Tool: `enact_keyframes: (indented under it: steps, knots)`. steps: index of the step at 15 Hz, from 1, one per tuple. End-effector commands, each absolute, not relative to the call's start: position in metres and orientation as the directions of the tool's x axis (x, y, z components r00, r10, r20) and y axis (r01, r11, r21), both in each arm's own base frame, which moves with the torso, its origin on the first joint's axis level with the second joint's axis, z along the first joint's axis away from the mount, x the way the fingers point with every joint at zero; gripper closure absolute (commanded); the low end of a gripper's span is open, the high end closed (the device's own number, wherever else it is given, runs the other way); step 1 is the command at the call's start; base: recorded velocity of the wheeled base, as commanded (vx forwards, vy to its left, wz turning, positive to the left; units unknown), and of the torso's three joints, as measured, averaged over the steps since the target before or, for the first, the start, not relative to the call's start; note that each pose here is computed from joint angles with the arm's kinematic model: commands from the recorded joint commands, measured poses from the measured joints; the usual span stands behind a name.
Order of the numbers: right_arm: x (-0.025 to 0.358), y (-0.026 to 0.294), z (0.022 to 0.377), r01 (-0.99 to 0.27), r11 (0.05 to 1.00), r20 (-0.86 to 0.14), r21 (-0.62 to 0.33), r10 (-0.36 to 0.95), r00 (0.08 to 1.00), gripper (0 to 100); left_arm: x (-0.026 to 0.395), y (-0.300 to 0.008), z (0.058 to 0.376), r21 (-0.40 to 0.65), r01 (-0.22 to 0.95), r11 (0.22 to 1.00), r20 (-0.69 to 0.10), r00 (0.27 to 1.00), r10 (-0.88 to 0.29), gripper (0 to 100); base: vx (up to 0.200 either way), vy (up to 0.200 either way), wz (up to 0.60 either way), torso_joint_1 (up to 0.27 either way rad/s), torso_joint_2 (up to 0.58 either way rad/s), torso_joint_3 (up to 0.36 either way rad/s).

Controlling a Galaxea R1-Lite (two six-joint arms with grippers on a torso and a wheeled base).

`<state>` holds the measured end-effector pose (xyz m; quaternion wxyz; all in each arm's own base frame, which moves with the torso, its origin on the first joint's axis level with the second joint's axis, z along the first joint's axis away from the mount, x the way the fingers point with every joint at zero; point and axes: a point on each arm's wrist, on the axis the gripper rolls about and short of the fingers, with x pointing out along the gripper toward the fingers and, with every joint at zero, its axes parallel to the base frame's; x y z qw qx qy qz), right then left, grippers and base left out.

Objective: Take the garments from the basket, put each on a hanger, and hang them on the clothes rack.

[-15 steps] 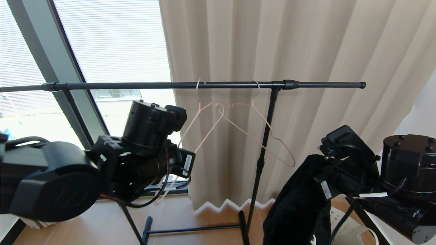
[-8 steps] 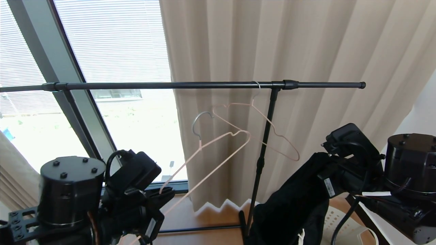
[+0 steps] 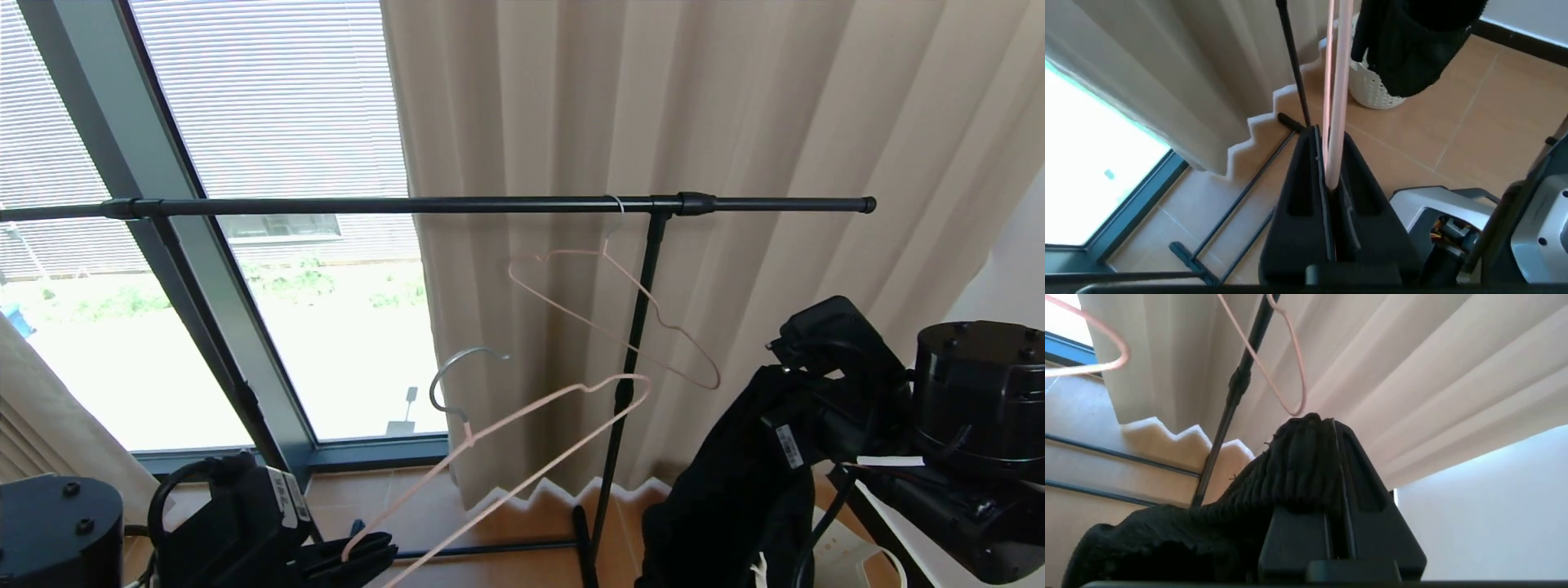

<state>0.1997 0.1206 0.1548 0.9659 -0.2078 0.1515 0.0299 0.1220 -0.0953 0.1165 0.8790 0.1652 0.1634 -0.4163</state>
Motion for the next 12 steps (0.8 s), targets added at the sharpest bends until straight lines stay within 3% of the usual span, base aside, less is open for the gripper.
enact_keyframes:
  steps: [1,8,12]
  knots:
    - [0.203,0.122,0.15,-0.121,0.907,-0.319,-0.403,-0.015,0.948,100,0.117,-0.092,0.113,0.151,0.798,0.584,-0.433,0.584,-0.686,100,0.0,0.0,0.0,0.0,0.0,0.0]
    - [0.21,0.129,0.144,-0.061,0.898,-0.318,-0.436,-0.09,0.944,100,0.107,-0.089,0.109,0.138,0.86,0.491,-0.43,0.499,-0.753,100,0.0,0.0,0.0,0.0,0.0,0.0]
    - [0.208,0.144,0.145,-0.077,0.906,-0.273,-0.417,-0.044,0.961,100,0.106,-0.093,0.108,0.133,0.875,0.465,-0.438,0.472,-0.765,100,0.0,0.0,0.0,0.0,0.0,0.0]
